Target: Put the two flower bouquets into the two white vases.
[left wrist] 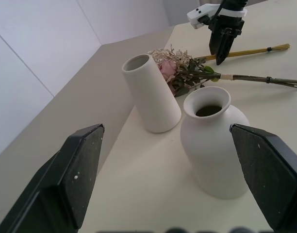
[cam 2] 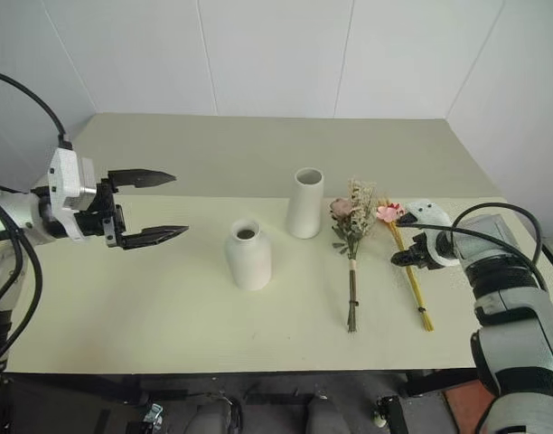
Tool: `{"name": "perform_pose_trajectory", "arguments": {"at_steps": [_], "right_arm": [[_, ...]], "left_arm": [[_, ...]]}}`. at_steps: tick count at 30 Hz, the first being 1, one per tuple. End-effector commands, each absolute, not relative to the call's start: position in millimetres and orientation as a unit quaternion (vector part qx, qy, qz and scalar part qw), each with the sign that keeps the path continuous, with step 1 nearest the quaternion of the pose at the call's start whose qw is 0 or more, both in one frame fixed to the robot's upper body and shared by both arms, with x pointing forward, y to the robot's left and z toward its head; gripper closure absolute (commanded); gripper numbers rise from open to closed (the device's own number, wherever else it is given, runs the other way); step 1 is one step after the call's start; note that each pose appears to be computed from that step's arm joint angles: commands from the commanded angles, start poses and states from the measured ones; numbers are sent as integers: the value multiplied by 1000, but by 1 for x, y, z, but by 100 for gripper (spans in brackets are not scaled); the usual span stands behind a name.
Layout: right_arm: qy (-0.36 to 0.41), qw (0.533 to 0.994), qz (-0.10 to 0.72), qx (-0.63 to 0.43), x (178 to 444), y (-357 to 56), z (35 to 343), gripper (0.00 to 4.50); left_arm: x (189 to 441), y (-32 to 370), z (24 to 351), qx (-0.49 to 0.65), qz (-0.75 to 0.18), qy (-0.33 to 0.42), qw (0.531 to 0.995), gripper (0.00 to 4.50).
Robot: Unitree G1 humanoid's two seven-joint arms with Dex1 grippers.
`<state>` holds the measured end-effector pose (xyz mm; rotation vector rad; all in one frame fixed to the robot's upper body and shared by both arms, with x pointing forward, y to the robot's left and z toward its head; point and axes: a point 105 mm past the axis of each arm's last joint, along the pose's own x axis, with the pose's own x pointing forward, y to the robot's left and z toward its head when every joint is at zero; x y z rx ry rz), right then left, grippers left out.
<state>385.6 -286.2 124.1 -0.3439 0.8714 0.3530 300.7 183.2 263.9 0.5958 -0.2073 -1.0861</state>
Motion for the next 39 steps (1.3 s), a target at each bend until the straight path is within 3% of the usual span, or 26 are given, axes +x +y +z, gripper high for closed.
{"name": "perform_pose_trajectory", "arguments": {"at_steps": [1, 6, 10, 13, 17, 20, 22, 25, 28, 31, 39], "right_arm": [[411, 884, 148, -168, 391, -294, 131, 272], [420, 881, 143, -162, 392, -294, 130, 446], [399, 893, 111, -175, 397, -302, 134, 446], [293, 937, 10, -191, 419, -318, 170, 446], [34, 949, -82, -304, 438, -315, 252, 446], [-134, 950, -115, -257, 433, -295, 305, 446], [-190, 959, -82, -194, 429, -276, 325, 446], [-342, 929, -17, -140, 404, -229, 362, 446], [-362, 929, 71, 5, 401, -197, 370, 446], [-384, 912, 121, 74, 396, -178, 376, 446], [-372, 900, 202, 99, 400, -127, 381, 446]], "left_arm": [[295, 186, 277, 299, -490, -116, 810, 0], [298, 197, 279, 309, -466, -112, 822, 0], [300, 201, 279, 314, -460, -111, 823, 0], [301, 203, 281, 317, -456, -112, 824, 0], [303, 204, 282, 318, -455, -114, 824, 0], [305, 203, 282, 320, -456, -113, 823, 0], [306, 204, 283, 320, -457, -113, 822, 0], [306, 205, 283, 320, -457, -114, 822, 0], [306, 205, 282, 313, -459, -117, 823, 0], [305, 206, 282, 313, -457, -117, 824, 0], [298, 215, 279, 312, -442, -108, 834, 0]]}}
